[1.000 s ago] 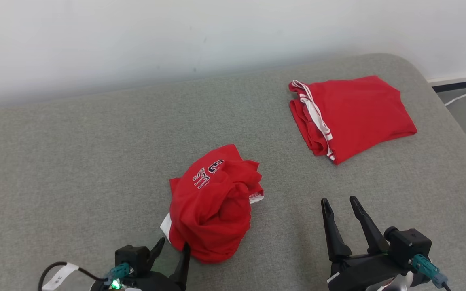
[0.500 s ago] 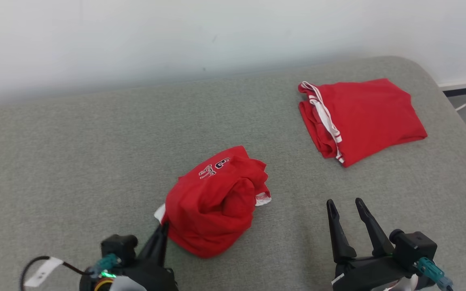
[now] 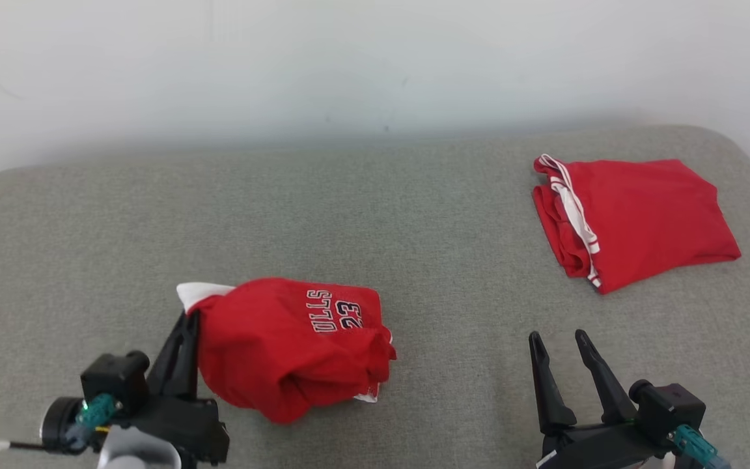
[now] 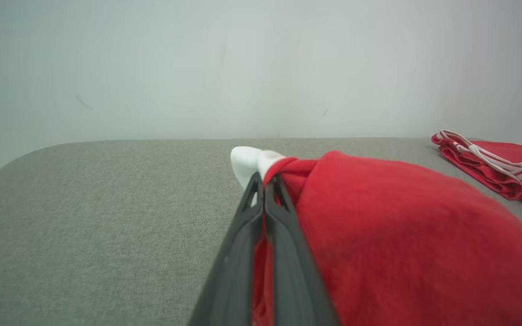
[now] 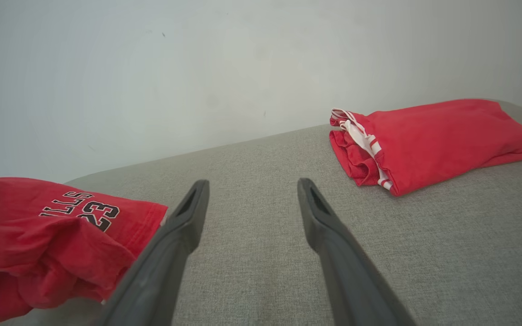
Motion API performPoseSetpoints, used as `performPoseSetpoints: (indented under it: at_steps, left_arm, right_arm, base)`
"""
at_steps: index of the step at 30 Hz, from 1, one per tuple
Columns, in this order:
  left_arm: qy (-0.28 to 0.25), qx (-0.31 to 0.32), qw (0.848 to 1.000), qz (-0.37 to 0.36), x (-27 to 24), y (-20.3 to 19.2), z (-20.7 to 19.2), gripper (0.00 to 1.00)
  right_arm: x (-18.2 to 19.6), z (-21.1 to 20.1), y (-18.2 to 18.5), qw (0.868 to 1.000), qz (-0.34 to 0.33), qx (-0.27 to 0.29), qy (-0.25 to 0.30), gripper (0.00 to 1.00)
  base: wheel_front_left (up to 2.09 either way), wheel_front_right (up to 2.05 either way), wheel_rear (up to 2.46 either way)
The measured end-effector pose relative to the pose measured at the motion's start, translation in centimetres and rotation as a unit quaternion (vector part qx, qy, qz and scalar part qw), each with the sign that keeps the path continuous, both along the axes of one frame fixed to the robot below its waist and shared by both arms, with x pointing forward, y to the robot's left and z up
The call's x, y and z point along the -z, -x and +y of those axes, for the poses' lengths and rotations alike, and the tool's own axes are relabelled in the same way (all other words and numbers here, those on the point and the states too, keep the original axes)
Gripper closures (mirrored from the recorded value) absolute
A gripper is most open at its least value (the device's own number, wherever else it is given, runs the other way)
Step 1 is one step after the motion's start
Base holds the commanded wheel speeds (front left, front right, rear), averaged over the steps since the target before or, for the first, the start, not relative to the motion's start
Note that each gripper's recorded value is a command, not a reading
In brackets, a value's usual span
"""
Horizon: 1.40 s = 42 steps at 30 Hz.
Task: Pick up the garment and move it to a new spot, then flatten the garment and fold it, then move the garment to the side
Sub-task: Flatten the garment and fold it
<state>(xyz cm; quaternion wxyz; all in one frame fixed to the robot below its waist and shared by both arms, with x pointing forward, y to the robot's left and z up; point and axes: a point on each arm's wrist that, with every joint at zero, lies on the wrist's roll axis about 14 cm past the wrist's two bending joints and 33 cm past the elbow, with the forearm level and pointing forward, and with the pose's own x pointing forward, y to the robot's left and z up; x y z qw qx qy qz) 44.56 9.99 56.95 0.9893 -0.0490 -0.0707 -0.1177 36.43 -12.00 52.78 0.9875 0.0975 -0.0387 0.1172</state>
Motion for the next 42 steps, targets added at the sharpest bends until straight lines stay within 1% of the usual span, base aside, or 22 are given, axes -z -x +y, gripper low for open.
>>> performPoseSetpoints:
  at_steps: [3,7,14,20,23,24,25,35,42]
  left_arm:
    - [0.005,0.001,1.000,0.012,0.5,1.4,-0.1,1.00]
    - [0.020,-0.008,0.998,0.055,3.1,3.1,0.1,1.00]
    - [0.050,0.002,0.992,0.116,7.0,5.8,-1.5,1.00]
    - [0.059,0.013,0.988,0.139,8.4,6.9,-2.7,1.00]
    - [0.060,0.006,0.988,0.141,8.7,7.0,-2.4,1.00]
    - [0.060,0.006,0.988,0.141,8.7,7.0,-2.4,0.73]
    - [0.061,0.000,0.988,0.139,8.7,7.1,-2.1,0.00]
    - [0.079,-0.043,0.993,0.078,5.6,6.6,0.4,0.00]
    - [0.089,-0.085,0.992,0.039,3.5,6.7,2.7,0.00]
  right_arm:
    - [0.0,0.4,0.0,1.000,0.000,-0.006,-0.001,0.00]
    - [0.0,0.6,-0.1,1.000,0.000,-0.010,-0.001,0.00]
    - [0.2,0.4,-0.2,1.000,0.002,-0.007,0.000,0.00]
    - [0.2,0.5,-0.3,1.000,0.004,-0.008,0.000,0.00]
    - [0.3,0.7,-0.3,1.000,0.005,-0.011,0.000,0.00]
    - [0.3,0.7,-0.3,1.000,0.005,-0.011,0.000,0.00]
    - [0.3,0.7,-0.3,1.000,0.005,-0.012,0.000,0.00]
    - [0.3,1.2,0.1,1.000,0.005,-0.018,0.000,0.00]
    - [0.0,1.2,0.3,1.000,0.002,-0.019,0.000,0.00]
  base:
    - [0.00,0.00,0.00]
    - [0.00,0.00,0.00]
    - [0.00,0.00,0.00]
    - [0.00,0.00,0.00]
    - [0.00,0.00,0.00]
    - [0.00,0.00,0.00]
    - [0.00,0.00,0.00]
    - [0.00,0.00,0.00]
    - [0.00,0.00,0.00]
